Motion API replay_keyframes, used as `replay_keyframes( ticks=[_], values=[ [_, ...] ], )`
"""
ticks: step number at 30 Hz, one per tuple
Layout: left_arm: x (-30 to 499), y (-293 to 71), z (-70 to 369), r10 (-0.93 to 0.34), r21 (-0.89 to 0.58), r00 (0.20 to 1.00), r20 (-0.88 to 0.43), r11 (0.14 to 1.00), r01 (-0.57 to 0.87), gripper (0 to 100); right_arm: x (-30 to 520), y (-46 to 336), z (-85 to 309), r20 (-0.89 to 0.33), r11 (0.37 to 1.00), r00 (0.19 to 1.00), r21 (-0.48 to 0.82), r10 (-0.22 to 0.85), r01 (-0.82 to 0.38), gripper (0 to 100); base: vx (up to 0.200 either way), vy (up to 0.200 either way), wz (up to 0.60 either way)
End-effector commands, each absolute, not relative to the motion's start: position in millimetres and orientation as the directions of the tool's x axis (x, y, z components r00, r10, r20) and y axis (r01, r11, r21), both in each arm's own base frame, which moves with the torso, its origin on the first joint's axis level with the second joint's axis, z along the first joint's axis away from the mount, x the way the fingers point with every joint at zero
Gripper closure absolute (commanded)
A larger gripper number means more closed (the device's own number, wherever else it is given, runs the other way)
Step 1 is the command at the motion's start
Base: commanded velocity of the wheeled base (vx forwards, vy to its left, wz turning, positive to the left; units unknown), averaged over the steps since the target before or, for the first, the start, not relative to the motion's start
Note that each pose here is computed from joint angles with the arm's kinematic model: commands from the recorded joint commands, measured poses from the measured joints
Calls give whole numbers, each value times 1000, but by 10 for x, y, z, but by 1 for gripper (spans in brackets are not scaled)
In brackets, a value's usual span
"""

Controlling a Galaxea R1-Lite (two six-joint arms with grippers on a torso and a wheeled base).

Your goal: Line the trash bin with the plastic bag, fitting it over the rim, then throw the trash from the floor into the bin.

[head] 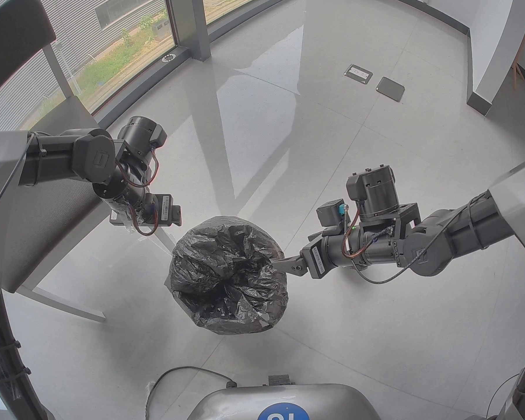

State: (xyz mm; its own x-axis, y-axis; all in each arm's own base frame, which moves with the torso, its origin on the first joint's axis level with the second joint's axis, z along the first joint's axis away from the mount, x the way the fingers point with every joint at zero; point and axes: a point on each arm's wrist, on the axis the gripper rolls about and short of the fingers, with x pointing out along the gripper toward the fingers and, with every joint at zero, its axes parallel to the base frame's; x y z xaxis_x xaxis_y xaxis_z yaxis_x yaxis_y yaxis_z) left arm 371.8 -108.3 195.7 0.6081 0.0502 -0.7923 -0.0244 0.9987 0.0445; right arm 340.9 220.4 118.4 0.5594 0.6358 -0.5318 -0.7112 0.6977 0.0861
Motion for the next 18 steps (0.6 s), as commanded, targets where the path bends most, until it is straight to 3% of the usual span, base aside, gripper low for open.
replay_keyframes(
  ticks=[1, 8, 18],
  values=[
    [3709, -1103, 1987, 45, 41, 617, -786, 999, -20, 0, 3383, 2184, 1228, -525, 698, 563, 85, 638, -711, 0, 0, 0, 0],
    [3574, -1451, 2220, -37, 14, 671, -740, 997, 71, 0, 3364, 2137, 1316, -509, 698, 577, 68, 639, -713, 0, 0, 0, 0],
    [3176, -1874, 2467, -145, 7, 698, -701, 978, 209, 0, 3554, 2090, 1268, -541, 662, 581, -59, 608, -747, 0, 0, 0, 0]
  ],
)
